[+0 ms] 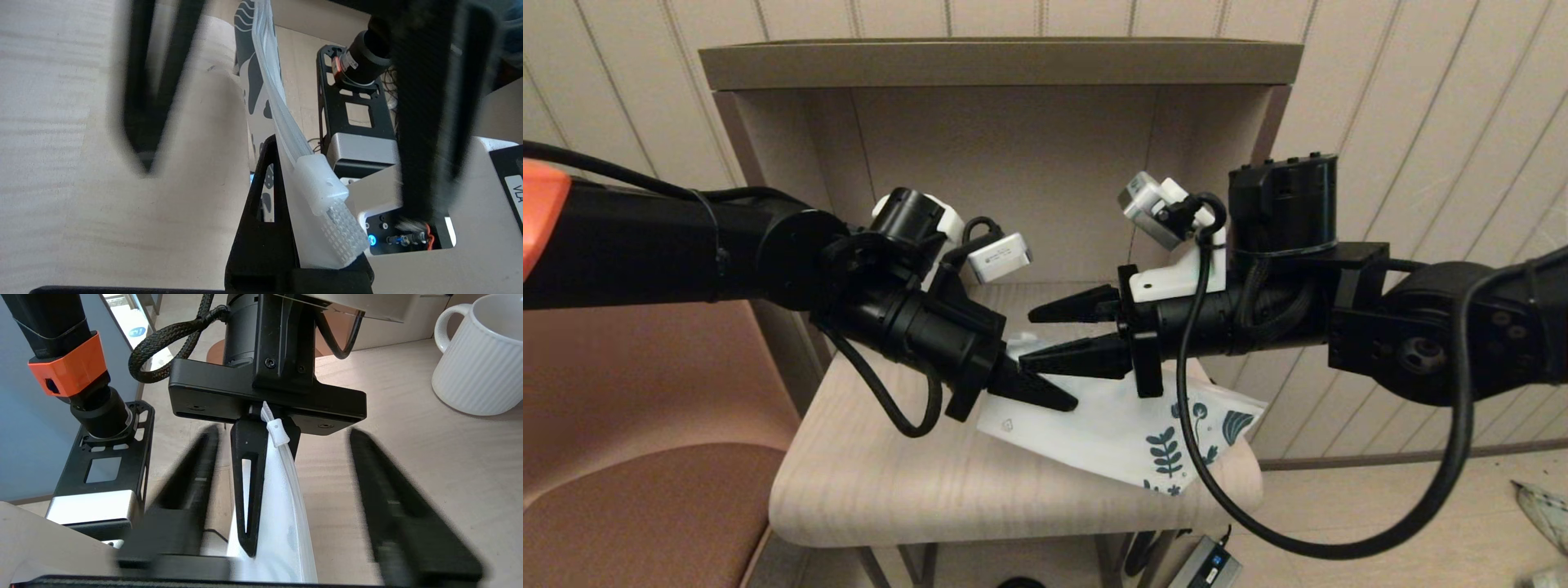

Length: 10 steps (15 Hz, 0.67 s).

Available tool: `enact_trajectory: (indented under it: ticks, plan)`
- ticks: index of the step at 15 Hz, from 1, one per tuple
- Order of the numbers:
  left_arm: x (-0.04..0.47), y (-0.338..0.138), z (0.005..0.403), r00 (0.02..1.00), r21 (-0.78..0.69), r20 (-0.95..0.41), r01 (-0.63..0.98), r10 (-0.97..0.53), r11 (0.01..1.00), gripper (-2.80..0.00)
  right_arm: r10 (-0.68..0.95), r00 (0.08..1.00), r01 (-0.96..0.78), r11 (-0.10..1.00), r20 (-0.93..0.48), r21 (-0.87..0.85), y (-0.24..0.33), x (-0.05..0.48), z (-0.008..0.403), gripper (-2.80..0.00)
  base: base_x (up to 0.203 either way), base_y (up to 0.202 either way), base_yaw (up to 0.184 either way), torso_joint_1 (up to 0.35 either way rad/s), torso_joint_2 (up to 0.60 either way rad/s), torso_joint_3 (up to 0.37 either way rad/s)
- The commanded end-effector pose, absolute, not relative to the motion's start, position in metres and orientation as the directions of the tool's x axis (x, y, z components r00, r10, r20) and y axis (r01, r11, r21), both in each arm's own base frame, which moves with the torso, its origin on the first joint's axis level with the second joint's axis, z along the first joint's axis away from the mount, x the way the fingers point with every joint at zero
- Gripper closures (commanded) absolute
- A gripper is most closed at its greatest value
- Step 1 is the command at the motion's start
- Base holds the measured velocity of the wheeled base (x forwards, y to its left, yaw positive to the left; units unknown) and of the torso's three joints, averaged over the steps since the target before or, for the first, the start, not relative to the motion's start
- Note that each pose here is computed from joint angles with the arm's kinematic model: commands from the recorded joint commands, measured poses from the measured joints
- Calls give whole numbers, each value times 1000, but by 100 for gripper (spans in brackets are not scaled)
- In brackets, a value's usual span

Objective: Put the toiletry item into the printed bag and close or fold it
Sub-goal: Close the strorage bag and place it on the desk

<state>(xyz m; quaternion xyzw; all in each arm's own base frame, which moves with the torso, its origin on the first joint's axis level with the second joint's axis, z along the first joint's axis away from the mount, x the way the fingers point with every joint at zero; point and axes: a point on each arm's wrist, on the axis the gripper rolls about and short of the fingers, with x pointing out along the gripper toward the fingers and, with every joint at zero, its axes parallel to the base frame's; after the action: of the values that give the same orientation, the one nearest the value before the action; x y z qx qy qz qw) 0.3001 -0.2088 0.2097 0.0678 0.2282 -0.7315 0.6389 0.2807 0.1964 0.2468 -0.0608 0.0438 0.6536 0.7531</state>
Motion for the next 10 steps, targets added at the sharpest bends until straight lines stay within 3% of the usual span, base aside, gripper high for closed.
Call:
enact_trajectory:
  ticks: [1, 10]
  plan:
    - [300, -209, 209, -181, -250, -387, 965, -904, -86, 0, 980, 133, -991, 130, -145, -33, 197, 279, 246, 0, 0, 0, 0, 0, 0, 0]
    - [300, -209, 210, -182, -249, -384, 964, -905, -89, 0, 984, 112, -994, 107, -140, -37, 199, 271, 249, 0, 0, 0, 0, 0, 0, 0]
